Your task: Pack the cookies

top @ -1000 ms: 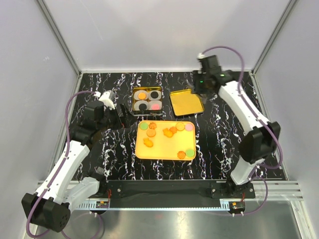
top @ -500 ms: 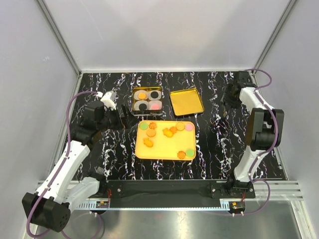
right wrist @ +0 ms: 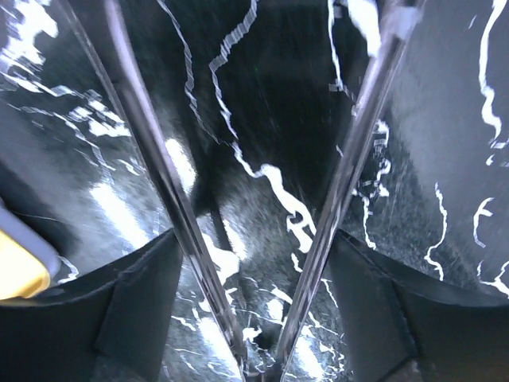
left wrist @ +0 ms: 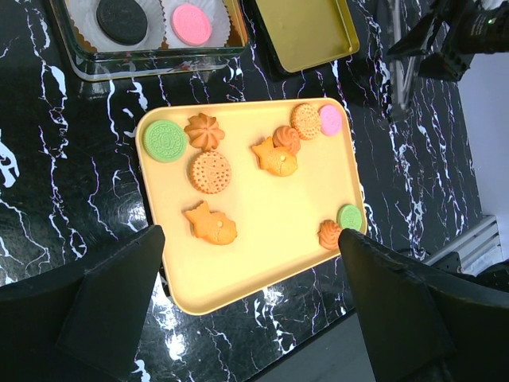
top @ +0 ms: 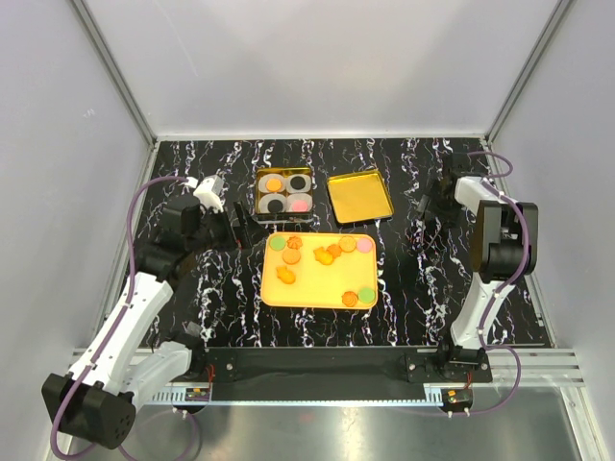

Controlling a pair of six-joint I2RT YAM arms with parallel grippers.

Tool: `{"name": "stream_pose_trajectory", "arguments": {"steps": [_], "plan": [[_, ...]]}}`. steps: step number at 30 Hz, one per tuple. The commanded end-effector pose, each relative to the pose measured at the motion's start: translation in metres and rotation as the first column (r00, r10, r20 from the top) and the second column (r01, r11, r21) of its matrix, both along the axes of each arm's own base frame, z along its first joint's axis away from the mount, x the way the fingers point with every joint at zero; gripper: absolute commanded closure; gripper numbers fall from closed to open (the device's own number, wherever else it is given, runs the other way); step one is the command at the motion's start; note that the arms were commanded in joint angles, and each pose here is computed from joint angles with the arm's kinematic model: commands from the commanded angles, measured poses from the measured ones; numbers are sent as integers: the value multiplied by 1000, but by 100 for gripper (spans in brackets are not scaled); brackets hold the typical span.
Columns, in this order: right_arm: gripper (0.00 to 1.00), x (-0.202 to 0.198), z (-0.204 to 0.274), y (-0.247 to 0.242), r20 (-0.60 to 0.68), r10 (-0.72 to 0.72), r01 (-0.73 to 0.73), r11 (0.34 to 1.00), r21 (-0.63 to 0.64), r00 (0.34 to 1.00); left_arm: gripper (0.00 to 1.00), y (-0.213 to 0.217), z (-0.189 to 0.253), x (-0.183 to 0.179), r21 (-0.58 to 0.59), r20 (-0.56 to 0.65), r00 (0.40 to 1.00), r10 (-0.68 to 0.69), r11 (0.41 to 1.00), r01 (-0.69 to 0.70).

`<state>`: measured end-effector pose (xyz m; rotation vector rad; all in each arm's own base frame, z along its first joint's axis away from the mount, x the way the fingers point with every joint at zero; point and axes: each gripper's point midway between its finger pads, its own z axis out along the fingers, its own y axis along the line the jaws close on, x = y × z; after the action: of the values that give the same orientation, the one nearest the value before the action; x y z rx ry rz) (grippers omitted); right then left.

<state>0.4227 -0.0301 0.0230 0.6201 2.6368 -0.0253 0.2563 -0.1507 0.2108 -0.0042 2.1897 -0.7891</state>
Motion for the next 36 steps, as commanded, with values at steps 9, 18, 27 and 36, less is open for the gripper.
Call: {"name": "stream_pose_trajectory", "arguments": {"steps": [9,18,27,36], "plan": [[9,-14,30,2,58,-13,13,1000,1,998,1,-1,16,3,-25,70,998,-5,1000,7],[15,-14,117,23,216,57,-54,998,-20,975,1,-1,16,4,-25,68,998,-4,1000,6],[42,83,108,113,241,286,-320,940,115,927,1,1,17,11,-23,68,997,27,999,-25],[47,108,42,120,138,328,-348,924,159,934,1,-23,47,39,-117,35,999,4,993,0]]}}
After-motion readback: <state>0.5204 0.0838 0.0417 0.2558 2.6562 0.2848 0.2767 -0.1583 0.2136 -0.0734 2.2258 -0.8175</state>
